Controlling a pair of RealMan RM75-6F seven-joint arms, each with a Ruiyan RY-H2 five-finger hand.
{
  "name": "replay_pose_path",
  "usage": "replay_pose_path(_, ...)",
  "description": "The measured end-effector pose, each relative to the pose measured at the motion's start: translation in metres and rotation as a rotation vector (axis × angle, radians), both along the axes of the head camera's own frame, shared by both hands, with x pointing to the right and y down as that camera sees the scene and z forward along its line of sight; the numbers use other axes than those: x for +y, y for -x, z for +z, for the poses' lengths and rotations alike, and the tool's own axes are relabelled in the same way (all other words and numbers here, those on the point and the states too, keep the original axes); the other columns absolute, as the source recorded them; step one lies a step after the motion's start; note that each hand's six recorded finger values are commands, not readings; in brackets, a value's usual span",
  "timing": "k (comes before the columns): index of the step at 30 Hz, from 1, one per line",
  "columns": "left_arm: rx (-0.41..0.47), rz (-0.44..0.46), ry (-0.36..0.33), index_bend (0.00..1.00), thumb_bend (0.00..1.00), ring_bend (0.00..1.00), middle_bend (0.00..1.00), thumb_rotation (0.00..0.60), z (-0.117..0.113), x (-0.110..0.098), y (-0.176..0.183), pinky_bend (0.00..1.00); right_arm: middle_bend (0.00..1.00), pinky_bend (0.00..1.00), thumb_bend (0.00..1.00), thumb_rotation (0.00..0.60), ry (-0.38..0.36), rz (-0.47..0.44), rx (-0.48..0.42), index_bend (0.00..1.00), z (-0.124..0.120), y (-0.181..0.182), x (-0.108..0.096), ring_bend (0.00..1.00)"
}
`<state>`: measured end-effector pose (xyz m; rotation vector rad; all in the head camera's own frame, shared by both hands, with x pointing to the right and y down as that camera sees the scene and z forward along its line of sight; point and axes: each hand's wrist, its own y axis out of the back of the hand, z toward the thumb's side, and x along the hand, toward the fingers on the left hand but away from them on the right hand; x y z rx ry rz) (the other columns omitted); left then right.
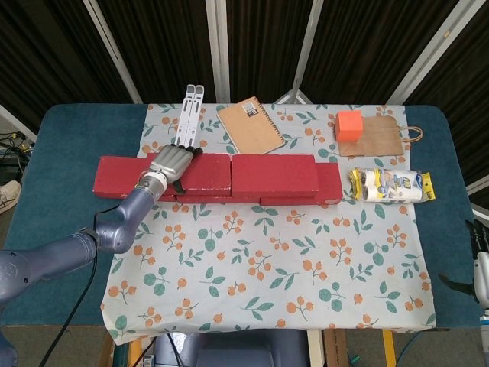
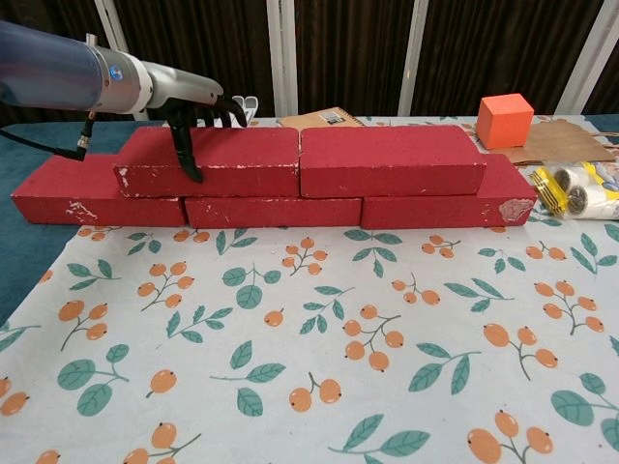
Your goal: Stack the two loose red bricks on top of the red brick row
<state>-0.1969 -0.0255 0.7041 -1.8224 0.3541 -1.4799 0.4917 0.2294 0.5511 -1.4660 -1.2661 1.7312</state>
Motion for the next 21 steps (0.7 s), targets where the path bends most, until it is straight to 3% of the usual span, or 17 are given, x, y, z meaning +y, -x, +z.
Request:
replay_pose_path(11, -0.011, 0.006, 0.003, 0.03, 0.00, 0.01, 0.03, 0.600, 0.0005, 0.0000, -0.0008, 0.17, 0.04, 0.00, 0.00, 0.600, 0.003, 0.004, 0.002, 0.00, 0.0004, 0.0000, 0.0003, 0.00)
replay_pose_path(21, -0.030, 0.011, 0.014, 0.00, 0.00, 0.00, 0.00, 0.600, -0.0029, -0.0001, -0.0001, 0.14, 0.04, 0.00, 0.00, 0.600, 0.007, 0.011, 0.006, 0.00, 0.0003, -0.0007, 0.0005, 0.00)
